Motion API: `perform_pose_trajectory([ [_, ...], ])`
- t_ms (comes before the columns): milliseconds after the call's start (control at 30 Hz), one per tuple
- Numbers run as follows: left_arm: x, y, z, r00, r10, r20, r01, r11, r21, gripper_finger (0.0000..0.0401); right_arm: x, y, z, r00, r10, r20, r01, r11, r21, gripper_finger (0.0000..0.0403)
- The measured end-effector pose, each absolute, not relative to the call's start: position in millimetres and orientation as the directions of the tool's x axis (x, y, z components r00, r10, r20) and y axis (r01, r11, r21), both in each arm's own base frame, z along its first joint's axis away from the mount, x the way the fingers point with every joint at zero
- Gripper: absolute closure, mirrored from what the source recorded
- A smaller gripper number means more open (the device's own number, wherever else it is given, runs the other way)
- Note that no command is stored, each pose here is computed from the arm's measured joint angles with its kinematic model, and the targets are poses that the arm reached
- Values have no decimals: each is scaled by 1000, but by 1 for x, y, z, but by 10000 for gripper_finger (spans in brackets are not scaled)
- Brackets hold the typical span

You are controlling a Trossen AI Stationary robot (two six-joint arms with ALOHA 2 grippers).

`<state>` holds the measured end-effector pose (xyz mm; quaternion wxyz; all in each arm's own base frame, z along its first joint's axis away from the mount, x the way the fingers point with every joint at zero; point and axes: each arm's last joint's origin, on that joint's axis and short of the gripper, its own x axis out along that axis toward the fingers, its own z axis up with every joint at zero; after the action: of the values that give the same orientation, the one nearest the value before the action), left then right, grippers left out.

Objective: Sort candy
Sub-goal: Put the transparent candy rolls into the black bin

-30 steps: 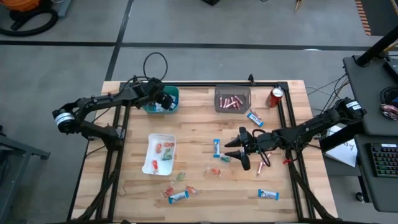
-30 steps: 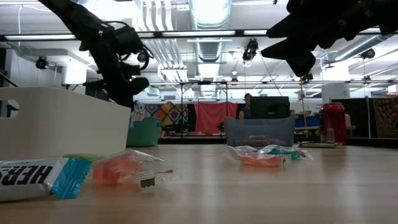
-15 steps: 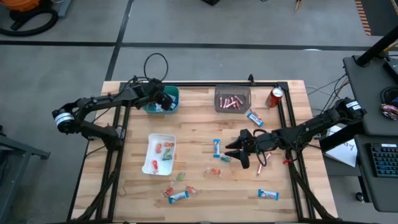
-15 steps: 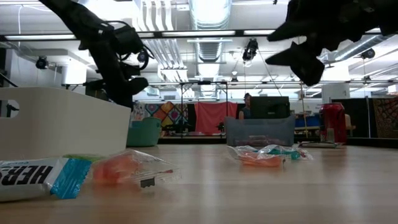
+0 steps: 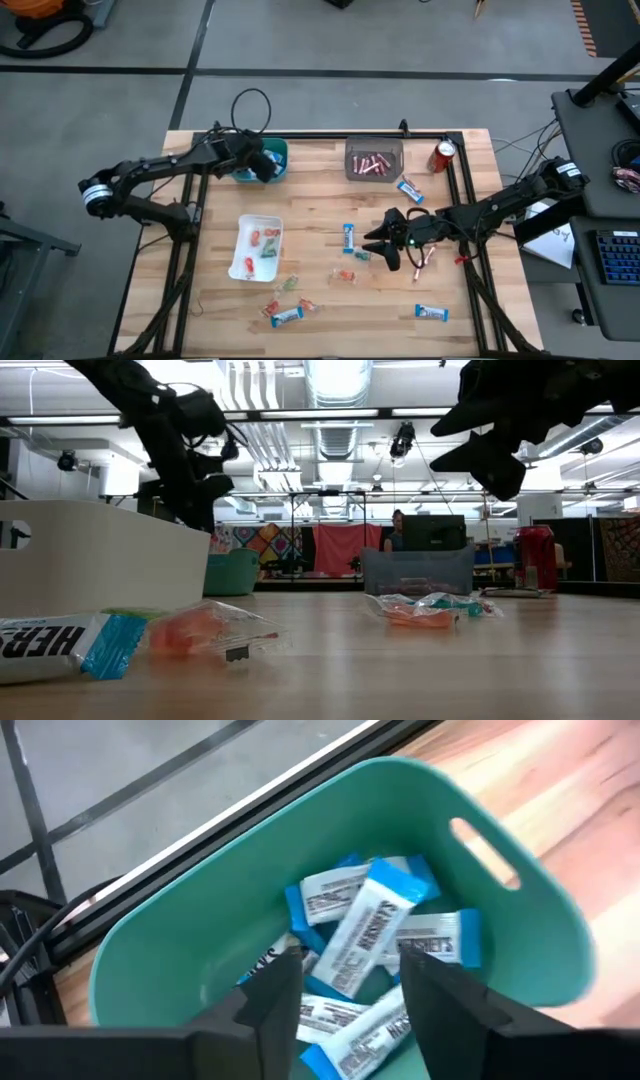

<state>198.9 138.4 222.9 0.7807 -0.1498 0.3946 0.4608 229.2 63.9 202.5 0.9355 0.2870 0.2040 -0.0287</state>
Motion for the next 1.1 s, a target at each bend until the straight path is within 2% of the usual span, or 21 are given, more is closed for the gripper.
perform_pose_trajectory([
  [167, 198, 121, 239, 342, 606, -719, -810, 578, 102, 226, 230, 64, 205, 887, 62, -458, 223, 810, 542, 221],
  [467, 212, 53, 272, 652, 551, -522, -660, 750, -32, 227, 229, 64, 213, 787, 31, -617, 371, 775, 512, 220],
  [567, 218, 29, 276, 718, 515, -469, -599, 800, -38, 229, 228, 64, 216, 760, 24, -650, 410, 757, 508, 220],
  [833, 228, -19, 274, 762, 512, -396, -547, 837, 30, 230, 212, 62, 207, 564, 75, -822, 606, 639, 473, 223],
  [1100, 233, -27, 267, 758, 505, -414, -530, 846, 60, 230, 193, 62, 197, 335, 193, -922, 736, 558, 384, 229],
])
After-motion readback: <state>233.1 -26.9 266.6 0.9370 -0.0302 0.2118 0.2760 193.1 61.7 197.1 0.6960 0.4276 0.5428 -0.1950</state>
